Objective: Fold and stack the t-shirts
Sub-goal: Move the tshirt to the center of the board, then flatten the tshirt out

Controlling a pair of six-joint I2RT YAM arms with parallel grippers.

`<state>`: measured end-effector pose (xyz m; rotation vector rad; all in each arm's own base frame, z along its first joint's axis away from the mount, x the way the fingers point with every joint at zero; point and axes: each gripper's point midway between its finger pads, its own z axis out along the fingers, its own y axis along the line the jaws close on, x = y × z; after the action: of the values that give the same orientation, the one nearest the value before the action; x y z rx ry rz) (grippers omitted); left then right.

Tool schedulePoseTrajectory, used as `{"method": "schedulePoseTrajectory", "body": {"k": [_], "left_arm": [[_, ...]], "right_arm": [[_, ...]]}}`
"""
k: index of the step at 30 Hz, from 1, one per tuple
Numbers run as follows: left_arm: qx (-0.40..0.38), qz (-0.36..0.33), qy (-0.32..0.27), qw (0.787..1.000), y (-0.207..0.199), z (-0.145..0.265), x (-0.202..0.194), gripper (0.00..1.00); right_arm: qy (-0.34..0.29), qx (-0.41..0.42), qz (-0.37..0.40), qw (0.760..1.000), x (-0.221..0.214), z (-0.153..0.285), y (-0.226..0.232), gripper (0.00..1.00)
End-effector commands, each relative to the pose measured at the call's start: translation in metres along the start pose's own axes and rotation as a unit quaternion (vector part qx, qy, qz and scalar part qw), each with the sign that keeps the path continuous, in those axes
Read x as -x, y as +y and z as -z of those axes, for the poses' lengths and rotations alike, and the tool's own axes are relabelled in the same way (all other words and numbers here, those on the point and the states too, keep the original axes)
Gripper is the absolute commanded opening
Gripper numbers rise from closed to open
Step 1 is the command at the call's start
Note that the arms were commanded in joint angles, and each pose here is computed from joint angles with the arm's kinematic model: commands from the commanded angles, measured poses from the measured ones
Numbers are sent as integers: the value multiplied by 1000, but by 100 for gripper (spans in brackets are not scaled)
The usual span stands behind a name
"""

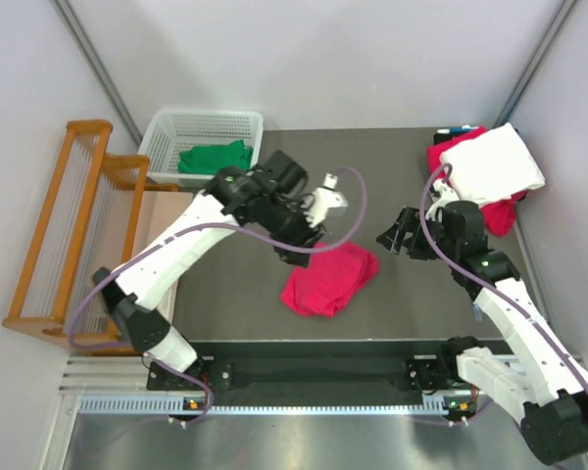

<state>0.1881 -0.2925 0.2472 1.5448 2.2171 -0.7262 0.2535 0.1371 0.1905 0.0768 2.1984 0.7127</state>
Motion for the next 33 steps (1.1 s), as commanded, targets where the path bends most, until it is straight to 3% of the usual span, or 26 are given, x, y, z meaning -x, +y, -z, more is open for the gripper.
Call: {"method": "schedulePoseTrajectory", "body": {"k": [1, 6, 10, 14, 19, 27, 33], "left_arm": [[-22, 27, -59, 998, -1, 47, -17, 42], [22, 87, -109, 990, 29, 63, -34, 60], [52, 158, -141, 976, 67, 40, -35, 63], [8, 206, -114, 972, 74, 6, -41, 65], [35, 257, -87, 962, 101, -22, -46, 65], [36, 259, -52, 964, 111, -65, -40, 62], [14, 259, 6, 966, 105, -106, -40, 63]], "right_arm": [[-30, 21, 27, 999, 26, 1, 17, 80], [-18, 4, 26, 999, 20, -9, 8, 82], [-4, -19, 30, 999, 14, -20, -6, 82], [1, -40, 30, 999, 14, -33, -17, 80], [23, -50, 10, 998, 2, -57, -31, 75], [60, -54, -13, 997, -16, -88, -44, 57], [83, -55, -24, 995, -26, -96, -48, 55]]}}
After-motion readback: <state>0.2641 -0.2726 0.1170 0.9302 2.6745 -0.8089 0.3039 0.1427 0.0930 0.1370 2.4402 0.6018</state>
